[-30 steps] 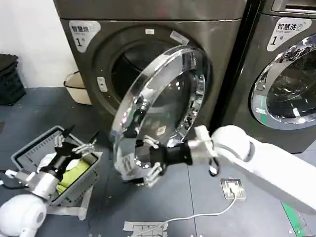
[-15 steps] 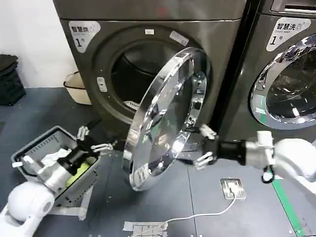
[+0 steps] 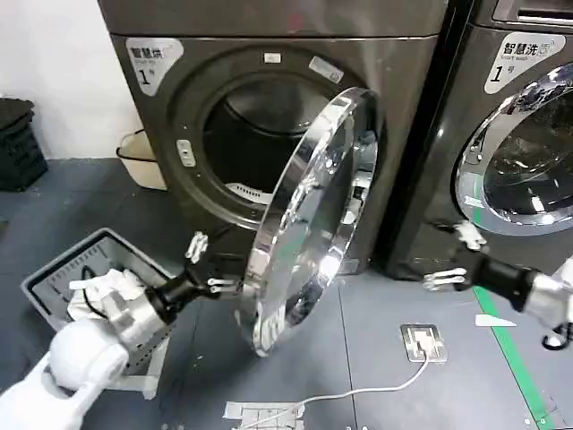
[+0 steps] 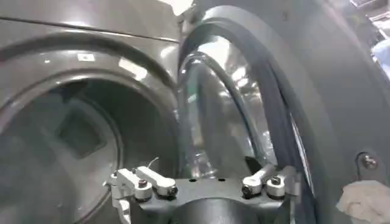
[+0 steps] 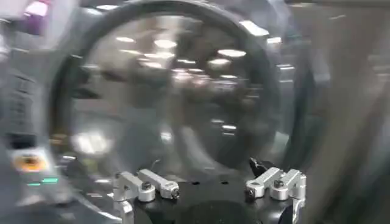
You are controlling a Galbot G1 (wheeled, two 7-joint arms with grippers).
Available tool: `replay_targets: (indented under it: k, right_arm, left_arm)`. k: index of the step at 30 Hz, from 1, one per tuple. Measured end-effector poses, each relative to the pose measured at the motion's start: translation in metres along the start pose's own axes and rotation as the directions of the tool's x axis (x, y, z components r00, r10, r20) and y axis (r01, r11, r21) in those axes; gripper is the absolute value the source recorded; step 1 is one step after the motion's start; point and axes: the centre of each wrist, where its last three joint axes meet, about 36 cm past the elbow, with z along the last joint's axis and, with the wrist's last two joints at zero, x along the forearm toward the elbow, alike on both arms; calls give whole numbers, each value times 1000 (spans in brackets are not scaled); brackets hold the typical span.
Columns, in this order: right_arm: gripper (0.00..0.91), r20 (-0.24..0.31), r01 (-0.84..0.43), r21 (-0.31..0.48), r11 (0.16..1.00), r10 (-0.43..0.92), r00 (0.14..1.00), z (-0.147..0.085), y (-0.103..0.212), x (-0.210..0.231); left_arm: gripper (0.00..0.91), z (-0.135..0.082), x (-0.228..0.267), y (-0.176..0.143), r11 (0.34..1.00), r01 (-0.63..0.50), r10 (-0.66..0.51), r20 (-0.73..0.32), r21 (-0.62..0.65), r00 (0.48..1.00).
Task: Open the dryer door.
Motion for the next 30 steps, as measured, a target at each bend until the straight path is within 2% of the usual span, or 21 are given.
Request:
replay_targets:
  k: [7, 10, 13, 18, 22, 27, 30]
  right_arm:
    - [907, -109, -271, 31, 962, 272, 956, 31, 6, 83]
    - [907, -156, -407, 73, 910, 414, 897, 38, 10, 117]
    - [907, -172, -539, 123, 833, 553, 815, 46, 17, 148]
    - [907, -208, -741, 190, 644, 764, 610, 63, 33, 201]
    - [907, -244, -845, 275, 459, 883, 401, 76, 45, 246]
    - [907, -277, -886, 386, 257, 948, 155, 91, 63, 303]
    - [907, -264, -881, 447, 155, 964, 35, 97, 73, 331]
  left_arm:
    - [907, 2, -24, -10, 998, -67, 67, 30, 14, 997]
    - [907, 5, -35, -13, 996, -88, 87, 44, 25, 995]
    - [907, 9, -47, -16, 994, -105, 103, 58, 33, 993]
    - [907, 18, -70, -20, 990, -132, 129, 68, 43, 989]
    - [907, 24, -97, -24, 986, -158, 153, 82, 48, 985]
    - [907, 27, -128, -27, 982, -183, 178, 99, 44, 979]
    - [907, 29, -146, -31, 979, -197, 192, 108, 45, 975]
